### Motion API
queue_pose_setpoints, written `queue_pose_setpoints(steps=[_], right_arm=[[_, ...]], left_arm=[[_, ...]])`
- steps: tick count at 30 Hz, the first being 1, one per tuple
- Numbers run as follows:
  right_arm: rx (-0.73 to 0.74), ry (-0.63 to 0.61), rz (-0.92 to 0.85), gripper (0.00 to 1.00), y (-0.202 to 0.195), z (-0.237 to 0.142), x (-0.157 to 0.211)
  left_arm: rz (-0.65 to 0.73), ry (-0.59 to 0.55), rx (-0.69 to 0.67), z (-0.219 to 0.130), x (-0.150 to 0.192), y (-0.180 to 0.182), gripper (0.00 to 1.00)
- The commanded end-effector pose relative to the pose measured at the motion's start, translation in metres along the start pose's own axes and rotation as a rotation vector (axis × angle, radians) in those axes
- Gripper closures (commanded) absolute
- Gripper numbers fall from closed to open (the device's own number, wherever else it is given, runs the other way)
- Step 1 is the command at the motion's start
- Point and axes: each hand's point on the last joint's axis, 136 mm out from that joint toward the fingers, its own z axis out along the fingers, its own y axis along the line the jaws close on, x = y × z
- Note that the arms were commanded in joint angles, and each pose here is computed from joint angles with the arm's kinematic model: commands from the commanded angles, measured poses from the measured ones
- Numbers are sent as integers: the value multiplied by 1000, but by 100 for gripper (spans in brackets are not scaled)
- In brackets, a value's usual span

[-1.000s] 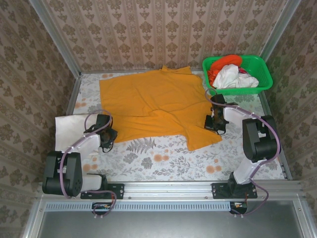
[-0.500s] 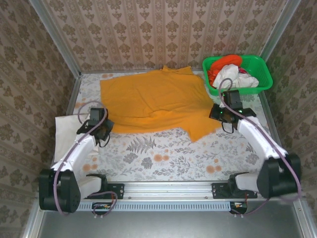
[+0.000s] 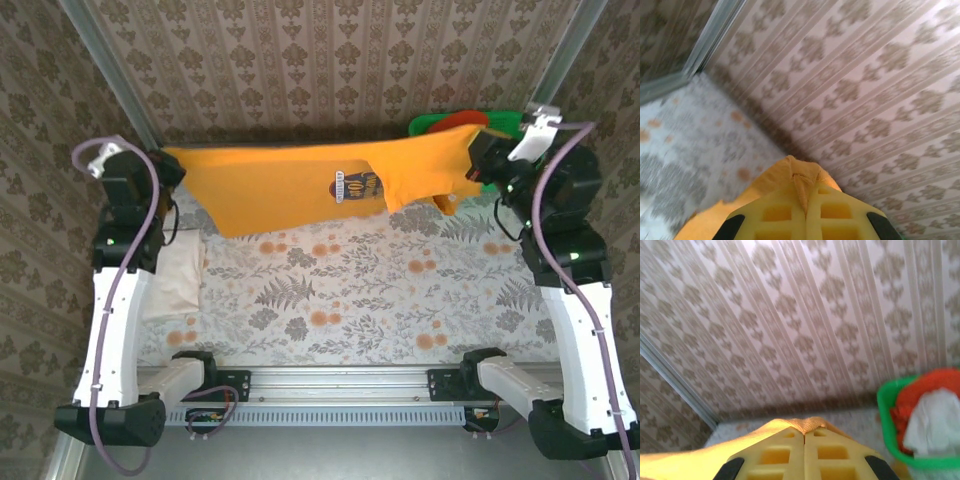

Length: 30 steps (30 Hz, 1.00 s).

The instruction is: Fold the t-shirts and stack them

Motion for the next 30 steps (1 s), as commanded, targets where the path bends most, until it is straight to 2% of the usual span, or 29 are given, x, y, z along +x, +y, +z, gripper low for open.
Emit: queue_pose_setpoints(steps=[1,6,14,20,24,28,30], right_arm=[[32,-41,-58,100,0,7,-29],[15,-50,-110,100,9,32,-55],[-32,71,-87,100,0,132,-40],[-118,22,-54,100,13,182,-64],[-176,-104,-33,100,29,176,-100],[-218,-216,-38,100,46,145,-136],[-214,-231,-53,100,49,129,-144]], left_arm=[[118,-84,6,-6,-35,-19,100],[152,-132,35,5,-59,-44,100],[204,-104,22,66,-68,-61,100],[199,-128,55,108,-92,-80,100],[188,-131,154,114,-106,-107,100],[214,-203,231,84,-132,-134,100],[234,-238,243,66,-142,-140,100]])
